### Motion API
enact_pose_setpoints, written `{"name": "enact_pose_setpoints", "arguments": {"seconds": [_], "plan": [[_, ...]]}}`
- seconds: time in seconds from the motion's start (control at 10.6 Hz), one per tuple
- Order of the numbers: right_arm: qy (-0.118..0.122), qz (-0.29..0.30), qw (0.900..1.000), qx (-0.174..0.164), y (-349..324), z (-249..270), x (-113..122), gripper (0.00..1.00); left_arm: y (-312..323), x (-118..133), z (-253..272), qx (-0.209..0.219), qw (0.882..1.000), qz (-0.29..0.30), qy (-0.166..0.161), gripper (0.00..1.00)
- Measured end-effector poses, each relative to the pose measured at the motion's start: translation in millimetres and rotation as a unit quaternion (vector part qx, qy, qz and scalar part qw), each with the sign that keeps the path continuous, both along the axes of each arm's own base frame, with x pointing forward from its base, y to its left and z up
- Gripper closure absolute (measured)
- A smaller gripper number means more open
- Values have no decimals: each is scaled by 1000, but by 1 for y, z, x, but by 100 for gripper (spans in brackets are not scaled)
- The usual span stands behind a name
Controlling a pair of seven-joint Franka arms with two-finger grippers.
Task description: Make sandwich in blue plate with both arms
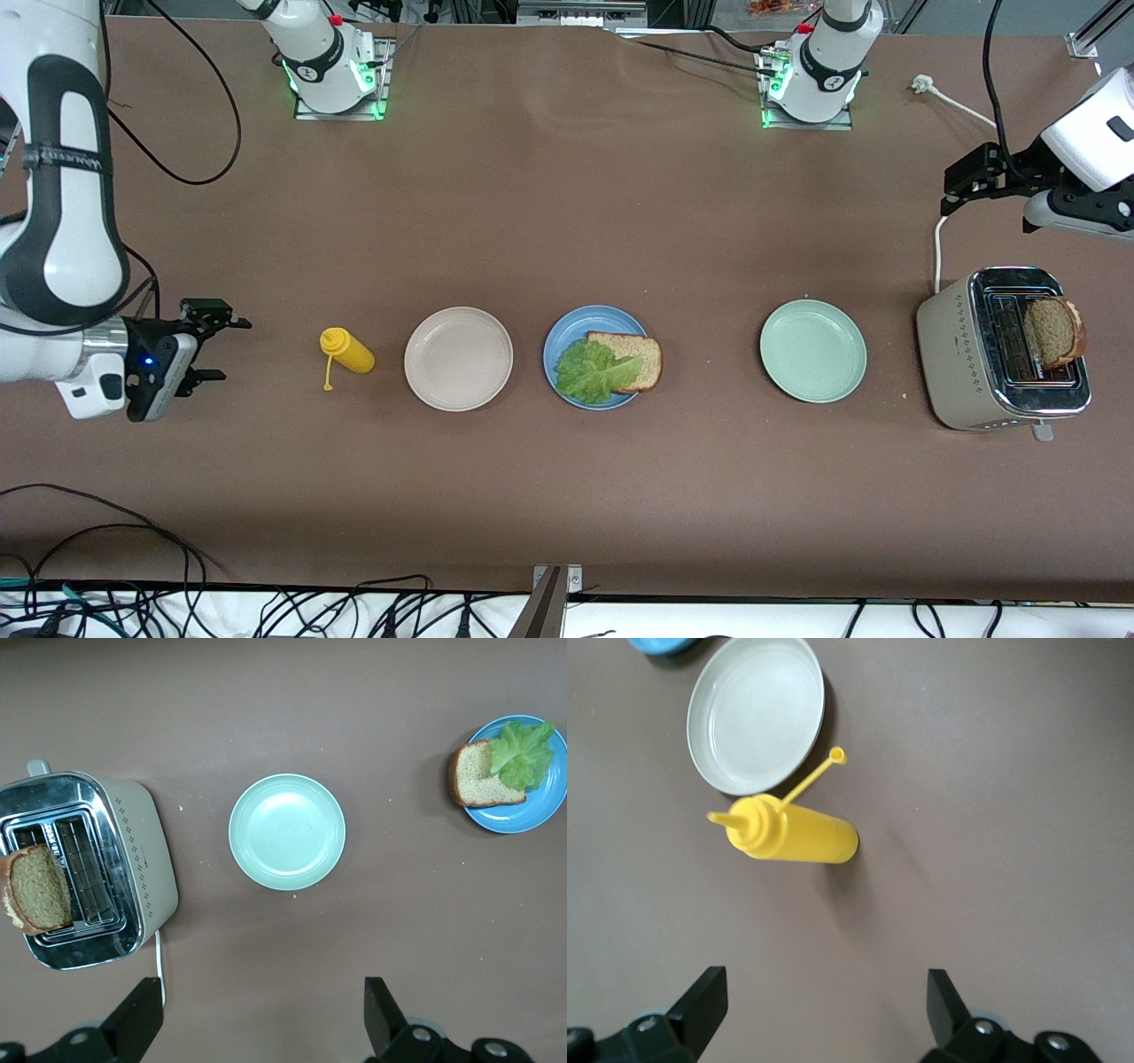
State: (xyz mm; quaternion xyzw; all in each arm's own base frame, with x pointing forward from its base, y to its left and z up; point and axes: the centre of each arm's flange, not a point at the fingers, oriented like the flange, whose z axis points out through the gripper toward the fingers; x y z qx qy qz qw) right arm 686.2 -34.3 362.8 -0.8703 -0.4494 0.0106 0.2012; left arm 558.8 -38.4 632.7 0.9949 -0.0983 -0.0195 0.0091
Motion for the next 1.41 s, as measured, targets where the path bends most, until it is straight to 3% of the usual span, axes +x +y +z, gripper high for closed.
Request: {"name": "enact_pose_setpoints", "arguments": {"seconds": [0.38,0.66,0.85,1.13,1.41], "plan": [[10,-106,993,-49,27,61,-17,0,4,-1,-1,0,1000,3,7,0],[-25,-166,982,-87,55,108,-37,0,7,-2,-3,1,1000,6,13,0],[-33,-211,970,-116,63,131,-58,0,7,-2,-3,1,1000,6,14,0],[-50,-278,943,-175,94,170,-88,0,9,-4,-4,1,1000,8,20,0],[-60,-316,930,-178,86,207,-109,0,10,-6,-5,2,1000,9,28,0]]}}
